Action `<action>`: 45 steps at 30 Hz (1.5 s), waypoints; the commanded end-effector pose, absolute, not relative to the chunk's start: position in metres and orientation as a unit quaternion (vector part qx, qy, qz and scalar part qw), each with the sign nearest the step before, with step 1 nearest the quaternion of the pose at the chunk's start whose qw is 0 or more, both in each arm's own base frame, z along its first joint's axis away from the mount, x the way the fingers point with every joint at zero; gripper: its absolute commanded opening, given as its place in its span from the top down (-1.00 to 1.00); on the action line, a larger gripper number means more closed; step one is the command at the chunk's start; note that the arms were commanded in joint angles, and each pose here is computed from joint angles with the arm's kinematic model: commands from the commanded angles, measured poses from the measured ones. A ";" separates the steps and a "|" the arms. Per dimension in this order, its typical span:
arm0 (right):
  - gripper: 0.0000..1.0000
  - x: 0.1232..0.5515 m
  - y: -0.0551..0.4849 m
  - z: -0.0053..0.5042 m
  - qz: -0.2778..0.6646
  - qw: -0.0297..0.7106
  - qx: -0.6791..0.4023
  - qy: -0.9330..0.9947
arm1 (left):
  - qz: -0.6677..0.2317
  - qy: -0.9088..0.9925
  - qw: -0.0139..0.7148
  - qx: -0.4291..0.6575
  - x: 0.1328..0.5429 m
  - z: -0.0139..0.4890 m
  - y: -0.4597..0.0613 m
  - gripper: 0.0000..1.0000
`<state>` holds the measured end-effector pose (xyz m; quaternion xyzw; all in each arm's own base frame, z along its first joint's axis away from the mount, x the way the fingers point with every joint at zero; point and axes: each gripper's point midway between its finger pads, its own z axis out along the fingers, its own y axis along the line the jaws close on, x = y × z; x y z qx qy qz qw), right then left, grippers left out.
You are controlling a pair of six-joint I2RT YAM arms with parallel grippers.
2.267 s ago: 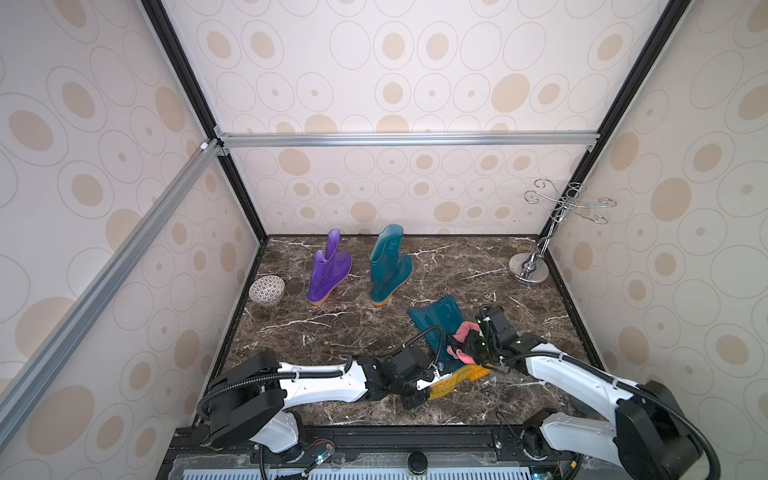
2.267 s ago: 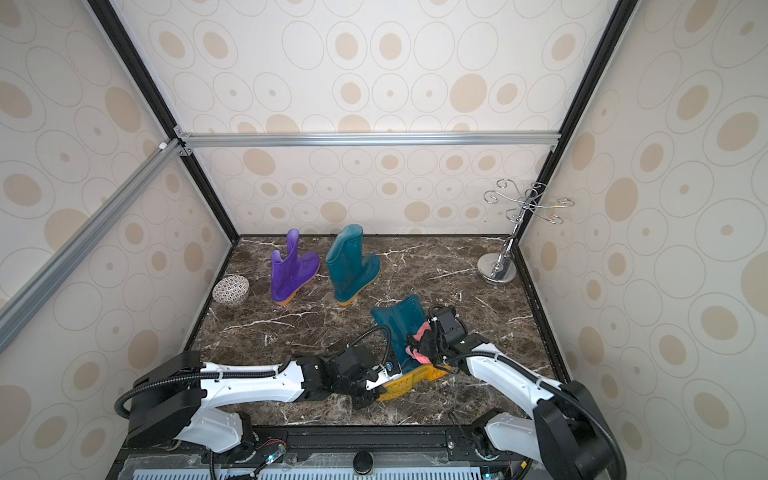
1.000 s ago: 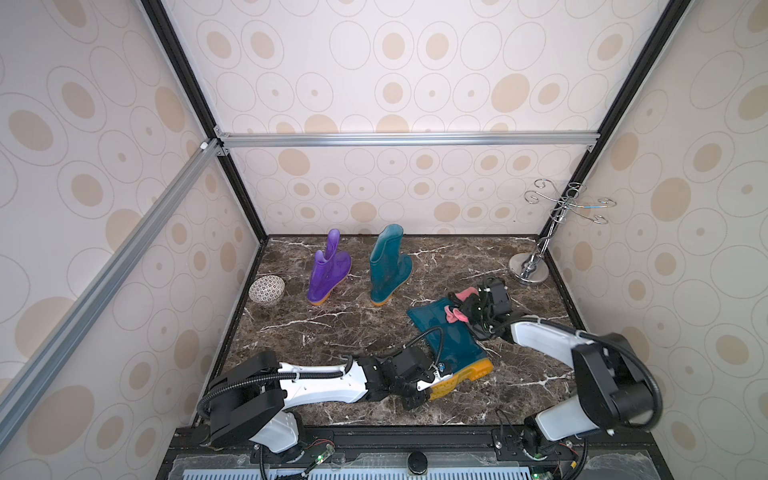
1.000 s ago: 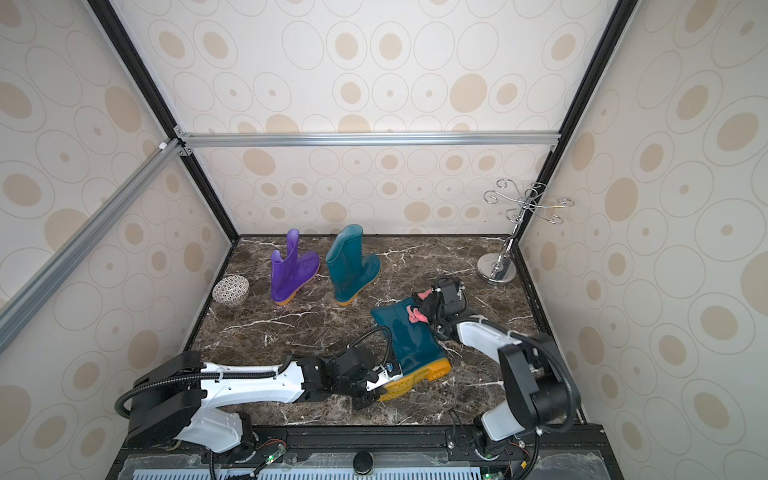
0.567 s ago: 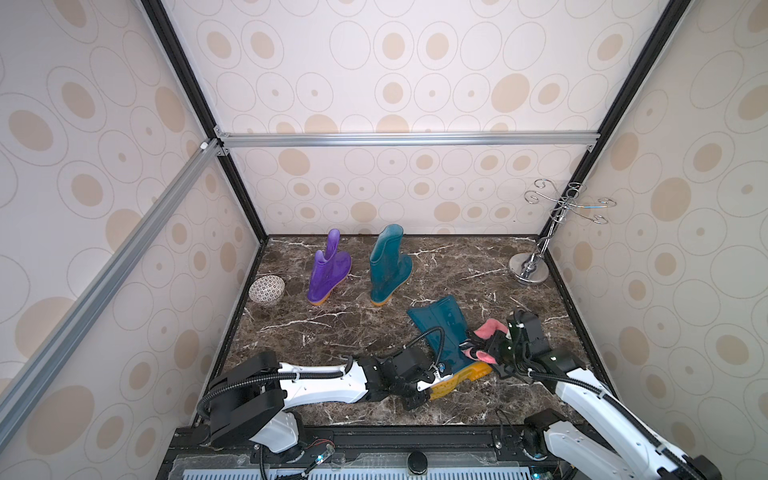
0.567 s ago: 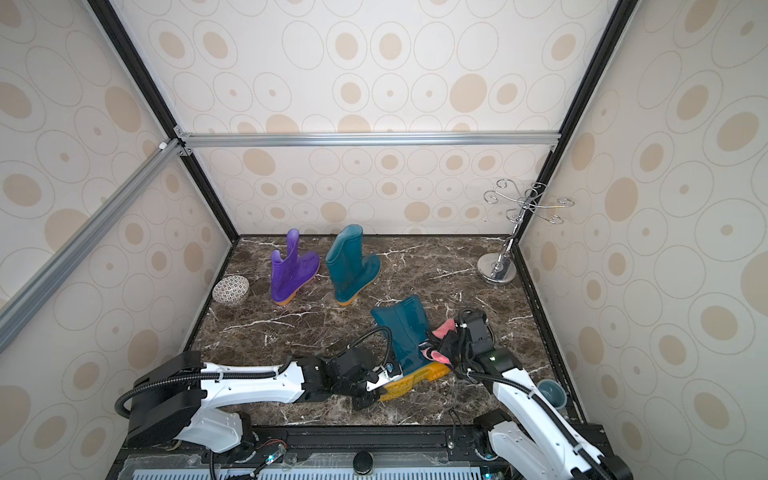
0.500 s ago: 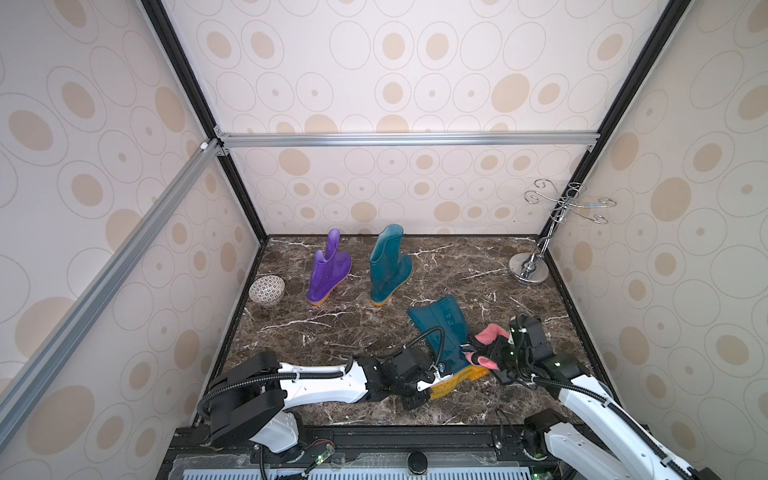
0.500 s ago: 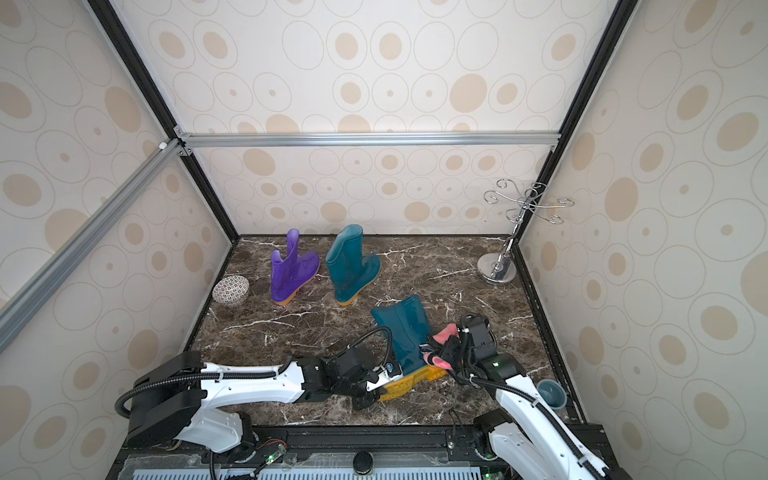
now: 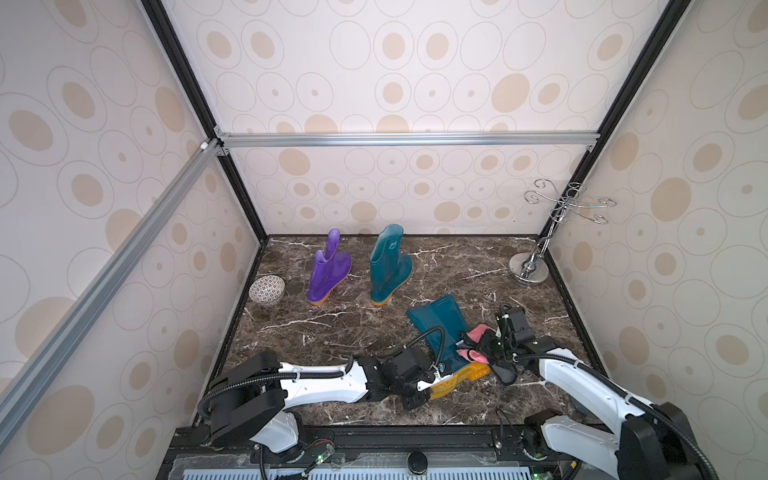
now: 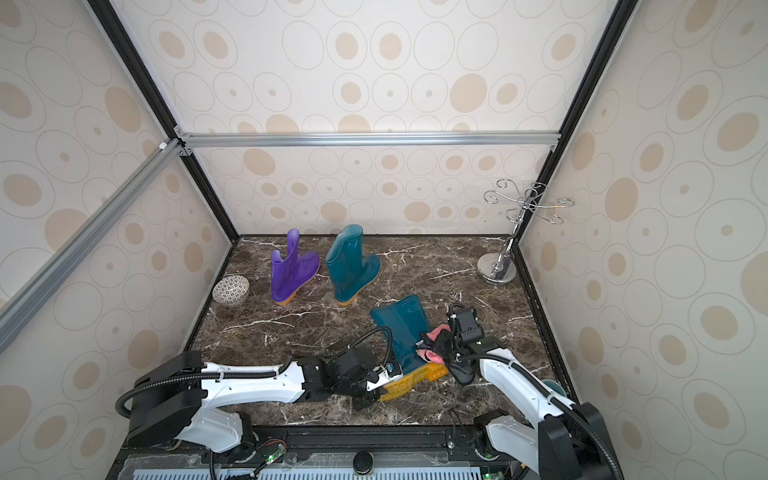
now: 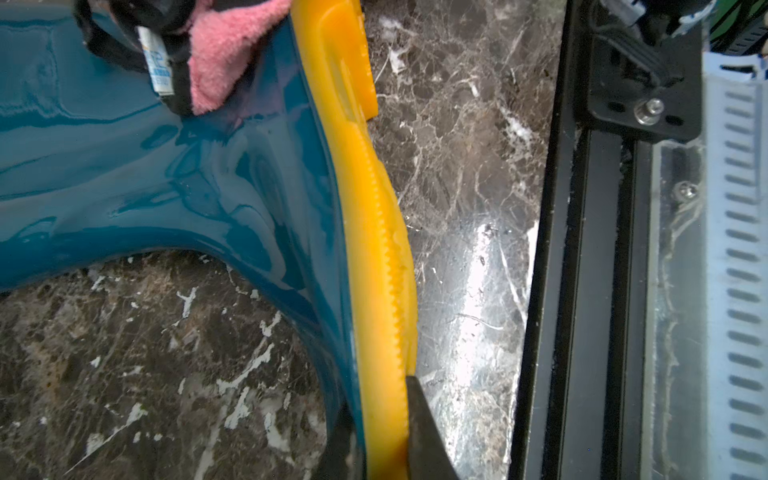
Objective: Wipe the rubber boots with a cloth
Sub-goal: Wipe the dirt off the rubber boot.
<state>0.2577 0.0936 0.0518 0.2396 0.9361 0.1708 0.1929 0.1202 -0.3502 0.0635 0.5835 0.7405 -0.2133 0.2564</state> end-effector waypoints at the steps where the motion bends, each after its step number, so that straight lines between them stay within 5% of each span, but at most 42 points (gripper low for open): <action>1: 1.00 0.270 0.077 0.043 0.141 0.189 0.265 0.935 | -0.180 0.750 0.183 0.610 0.101 0.031 -0.325 1.00; 9: 1.00 0.241 0.068 0.011 0.143 0.107 0.281 0.943 | -0.182 0.751 0.194 0.605 0.103 0.037 -0.325 1.00; 24: 1.00 0.147 0.077 0.042 0.170 0.020 0.236 0.956 | -0.179 0.750 0.192 0.608 0.104 0.034 -0.327 1.00; 32: 1.00 0.178 0.050 0.045 0.139 0.139 0.322 0.926 | -0.138 0.762 0.206 0.598 0.117 0.035 -0.316 1.00; 39: 1.00 0.182 0.048 0.044 0.109 0.094 0.324 0.935 | -0.068 0.788 0.251 0.559 0.153 0.051 -0.299 1.00; 45: 1.00 0.202 0.044 0.066 0.185 0.124 0.349 0.910 | -0.058 0.796 0.278 0.534 0.165 0.069 -0.293 1.00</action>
